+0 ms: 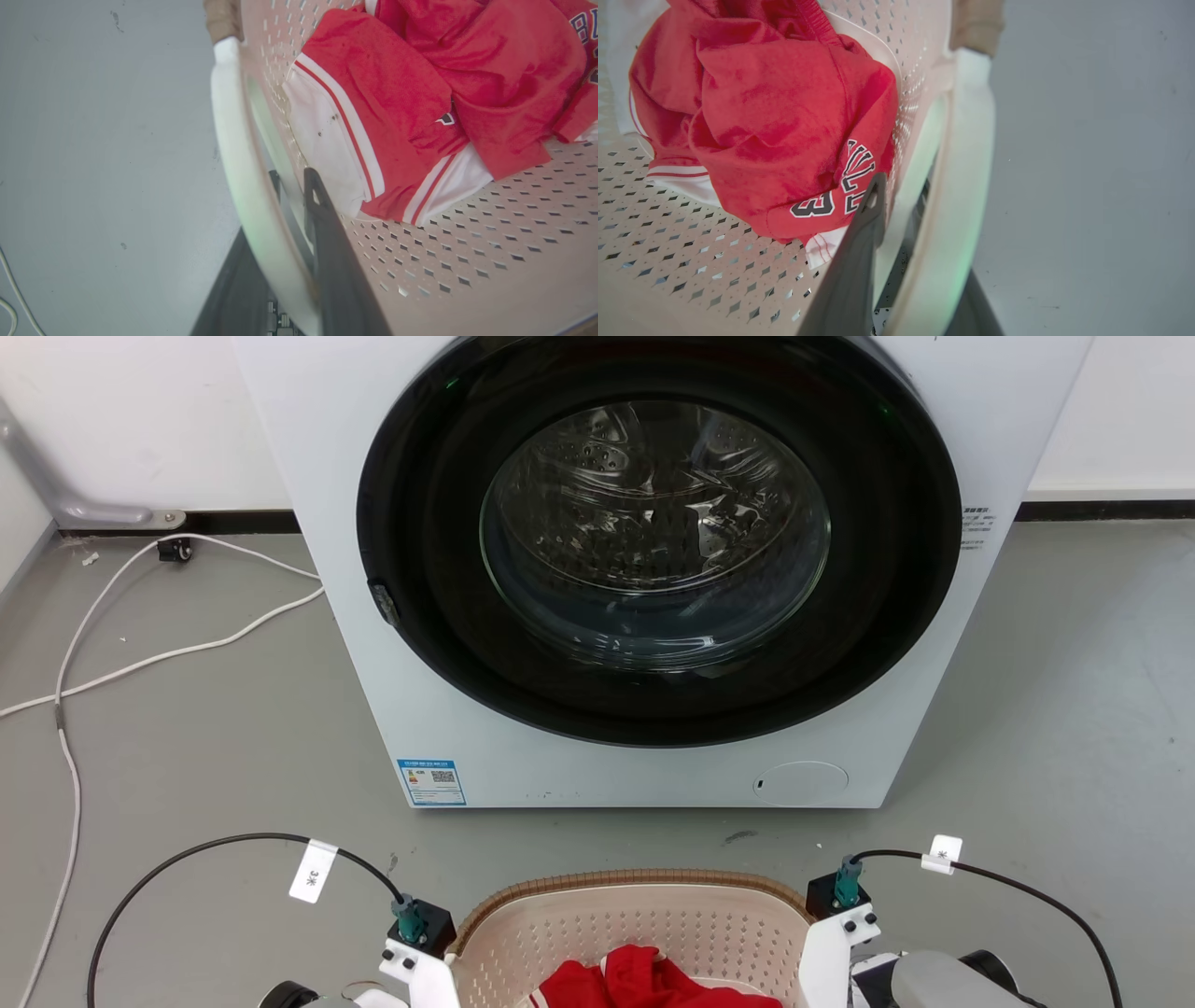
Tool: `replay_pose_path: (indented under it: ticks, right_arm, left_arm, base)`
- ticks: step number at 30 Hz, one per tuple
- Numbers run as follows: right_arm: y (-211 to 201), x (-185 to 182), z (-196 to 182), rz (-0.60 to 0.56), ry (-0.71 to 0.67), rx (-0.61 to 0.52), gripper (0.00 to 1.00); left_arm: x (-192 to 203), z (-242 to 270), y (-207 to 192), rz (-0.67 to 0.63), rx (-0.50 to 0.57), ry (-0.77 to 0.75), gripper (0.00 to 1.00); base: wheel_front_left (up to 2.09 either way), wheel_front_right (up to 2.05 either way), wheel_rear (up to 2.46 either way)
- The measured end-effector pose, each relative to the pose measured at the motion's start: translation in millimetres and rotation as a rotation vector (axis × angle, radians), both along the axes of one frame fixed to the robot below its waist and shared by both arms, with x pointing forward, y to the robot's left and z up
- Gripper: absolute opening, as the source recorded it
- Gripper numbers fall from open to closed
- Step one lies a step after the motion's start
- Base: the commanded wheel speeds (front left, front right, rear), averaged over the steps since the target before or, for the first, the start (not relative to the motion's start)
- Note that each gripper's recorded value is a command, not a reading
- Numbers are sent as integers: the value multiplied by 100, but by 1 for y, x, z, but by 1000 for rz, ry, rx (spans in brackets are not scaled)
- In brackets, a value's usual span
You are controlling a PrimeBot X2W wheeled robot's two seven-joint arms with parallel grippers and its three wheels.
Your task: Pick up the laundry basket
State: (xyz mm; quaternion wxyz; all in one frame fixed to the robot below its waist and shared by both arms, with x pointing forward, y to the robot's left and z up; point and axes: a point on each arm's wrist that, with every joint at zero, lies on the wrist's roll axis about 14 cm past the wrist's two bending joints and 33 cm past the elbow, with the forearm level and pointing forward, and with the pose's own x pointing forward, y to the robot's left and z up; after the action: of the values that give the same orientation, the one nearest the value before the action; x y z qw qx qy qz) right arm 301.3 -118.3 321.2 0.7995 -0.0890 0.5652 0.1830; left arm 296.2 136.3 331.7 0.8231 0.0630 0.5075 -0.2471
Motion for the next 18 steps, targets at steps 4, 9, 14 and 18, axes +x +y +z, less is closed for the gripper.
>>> replay_pose_path:
  ticks: [4, 9, 14, 18]
  right_arm:
    - [-1, -1, 0, 0, 2, -1, 0]
    - [-1, -2, -1, -2, 7, -2, 0]
    - [-1, -2, -1, -1, 6, 0, 0]
    - [-1, -1, 0, -2, 6, 1, 0]
  left_arm:
    - [-1, -1, 0, 1, 1, 3, 0]
    - [-1, -1, -1, -1, 0, 7, 0]
    - [-1, -1, 0, -1, 2, 8, 0]
    - [-1, -1, 0, 0, 2, 8, 0]
  base:
    - [0, 0, 0]
    - [0, 0, 0]
    - [0, 0, 0]
    - [0, 0, 0]
